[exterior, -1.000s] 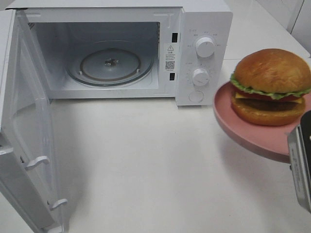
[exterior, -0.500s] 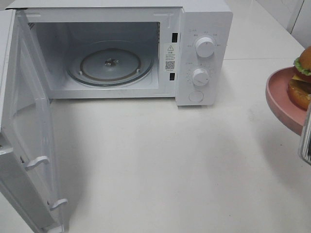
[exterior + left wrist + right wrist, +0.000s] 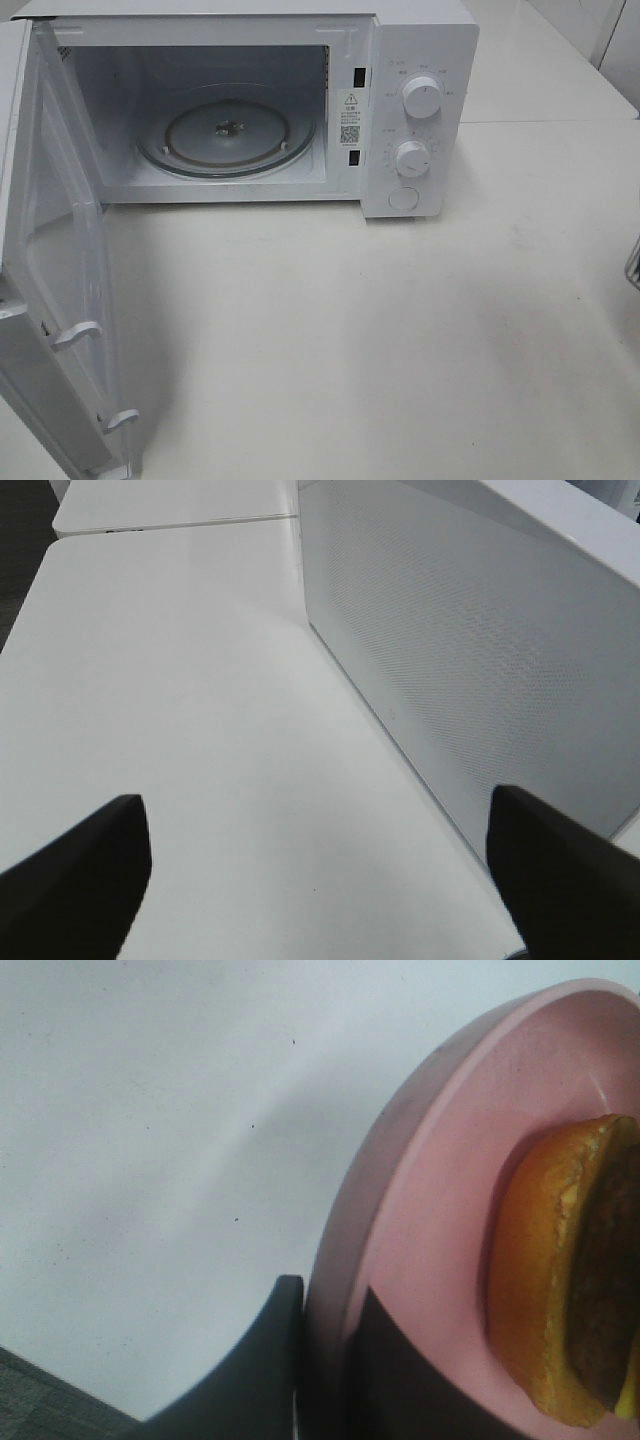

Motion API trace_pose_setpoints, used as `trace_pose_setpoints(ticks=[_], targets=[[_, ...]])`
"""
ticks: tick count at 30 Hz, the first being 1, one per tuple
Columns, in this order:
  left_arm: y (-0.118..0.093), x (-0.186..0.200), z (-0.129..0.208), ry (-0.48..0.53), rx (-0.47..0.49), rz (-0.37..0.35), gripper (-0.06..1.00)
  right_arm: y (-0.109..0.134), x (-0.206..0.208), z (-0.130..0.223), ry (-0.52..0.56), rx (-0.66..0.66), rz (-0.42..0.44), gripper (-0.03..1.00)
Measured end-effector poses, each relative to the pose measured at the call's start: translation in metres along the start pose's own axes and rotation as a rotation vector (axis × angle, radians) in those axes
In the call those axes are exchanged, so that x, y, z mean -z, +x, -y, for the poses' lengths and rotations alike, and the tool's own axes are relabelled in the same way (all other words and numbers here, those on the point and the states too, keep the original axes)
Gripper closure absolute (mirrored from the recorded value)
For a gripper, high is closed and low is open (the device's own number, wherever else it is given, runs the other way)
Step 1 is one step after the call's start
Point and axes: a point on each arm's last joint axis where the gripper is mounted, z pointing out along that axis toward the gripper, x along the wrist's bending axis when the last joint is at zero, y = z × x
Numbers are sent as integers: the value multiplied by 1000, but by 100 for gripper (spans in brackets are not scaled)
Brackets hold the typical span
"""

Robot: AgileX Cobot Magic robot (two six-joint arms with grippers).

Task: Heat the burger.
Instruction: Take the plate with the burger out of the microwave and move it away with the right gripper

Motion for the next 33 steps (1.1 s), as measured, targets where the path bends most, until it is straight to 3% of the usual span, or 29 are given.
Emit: trace_pose_setpoints(ticks=[13, 21, 33], targets=[[0, 0, 0, 0, 0, 0, 11, 31, -52, -30, 192, -277, 41, 87], [0, 0, 0, 0, 0, 0, 11, 44, -94, -37, 254, -441, 8, 87], [0, 0, 0, 0, 0, 0, 11, 49, -146, -32, 324, -490, 19, 85]])
